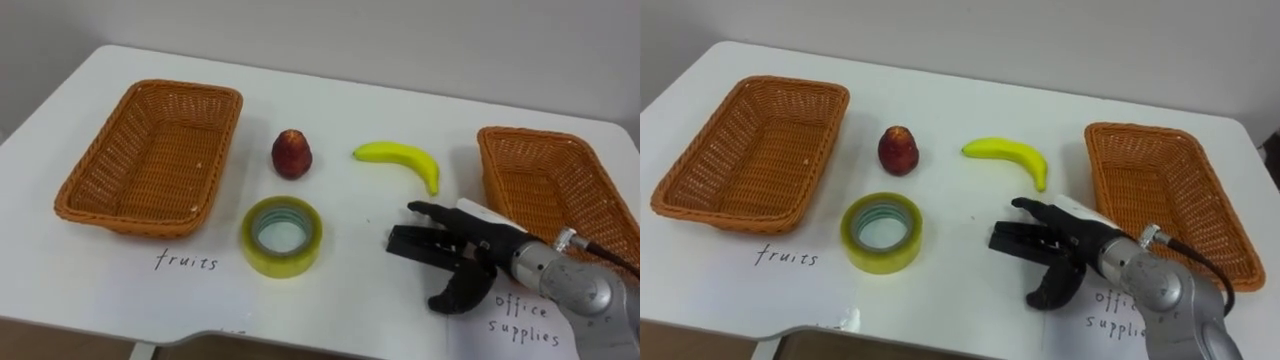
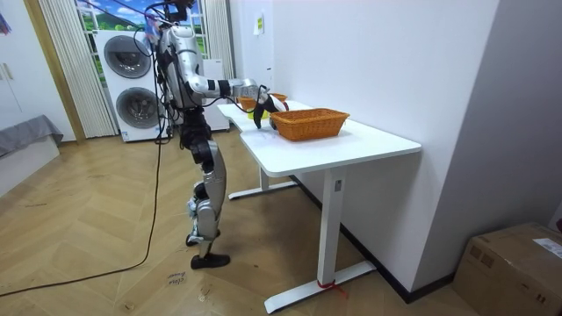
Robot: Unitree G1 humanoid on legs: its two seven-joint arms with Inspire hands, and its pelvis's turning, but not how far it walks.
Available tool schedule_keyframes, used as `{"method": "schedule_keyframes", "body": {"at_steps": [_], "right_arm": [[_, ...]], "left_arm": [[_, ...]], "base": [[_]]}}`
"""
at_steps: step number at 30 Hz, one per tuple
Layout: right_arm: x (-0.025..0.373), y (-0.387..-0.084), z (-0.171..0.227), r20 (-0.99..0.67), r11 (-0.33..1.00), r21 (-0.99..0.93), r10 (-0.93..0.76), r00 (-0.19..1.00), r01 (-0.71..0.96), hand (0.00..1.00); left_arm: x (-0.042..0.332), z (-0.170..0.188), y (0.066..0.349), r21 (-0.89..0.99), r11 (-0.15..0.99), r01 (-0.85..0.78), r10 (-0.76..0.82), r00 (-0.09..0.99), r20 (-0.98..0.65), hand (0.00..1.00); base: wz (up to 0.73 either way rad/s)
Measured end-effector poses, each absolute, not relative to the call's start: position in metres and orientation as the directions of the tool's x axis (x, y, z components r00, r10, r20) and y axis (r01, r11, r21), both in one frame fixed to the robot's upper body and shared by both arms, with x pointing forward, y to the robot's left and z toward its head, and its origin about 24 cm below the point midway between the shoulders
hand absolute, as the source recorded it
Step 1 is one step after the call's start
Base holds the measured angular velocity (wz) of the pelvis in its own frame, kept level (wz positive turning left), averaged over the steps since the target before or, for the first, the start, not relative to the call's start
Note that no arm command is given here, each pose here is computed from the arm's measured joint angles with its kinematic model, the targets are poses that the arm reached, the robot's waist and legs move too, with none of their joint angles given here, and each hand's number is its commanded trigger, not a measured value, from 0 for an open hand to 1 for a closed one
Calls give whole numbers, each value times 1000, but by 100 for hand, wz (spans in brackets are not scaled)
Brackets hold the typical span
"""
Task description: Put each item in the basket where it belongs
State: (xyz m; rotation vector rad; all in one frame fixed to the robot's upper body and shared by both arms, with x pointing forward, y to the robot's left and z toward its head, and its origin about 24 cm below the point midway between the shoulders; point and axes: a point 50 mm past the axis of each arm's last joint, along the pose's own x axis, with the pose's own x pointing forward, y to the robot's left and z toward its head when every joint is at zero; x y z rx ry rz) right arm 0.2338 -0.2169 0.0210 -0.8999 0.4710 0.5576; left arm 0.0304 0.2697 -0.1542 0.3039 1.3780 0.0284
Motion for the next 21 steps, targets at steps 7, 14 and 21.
{"method": "schedule_keyframes", "body": {"at_steps": [7, 14, 21], "right_arm": [[235, -218, 16, -618, 505, -578, 242, 748, -641, 0], [238, -216, 17, -627, 488, -577, 249, 738, -655, 0], [238, -216, 16, -630, 481, -573, 259, 732, -664, 0]], "left_arm": [[30, -153, 273, 225, 961, 163, 193, 189, -963, 0], [30, -153, 274, 224, 957, 183, 190, 187, -964, 0], [30, -153, 274, 227, 956, 185, 192, 188, -963, 0]], "base": [[0], [0], [0]]}}
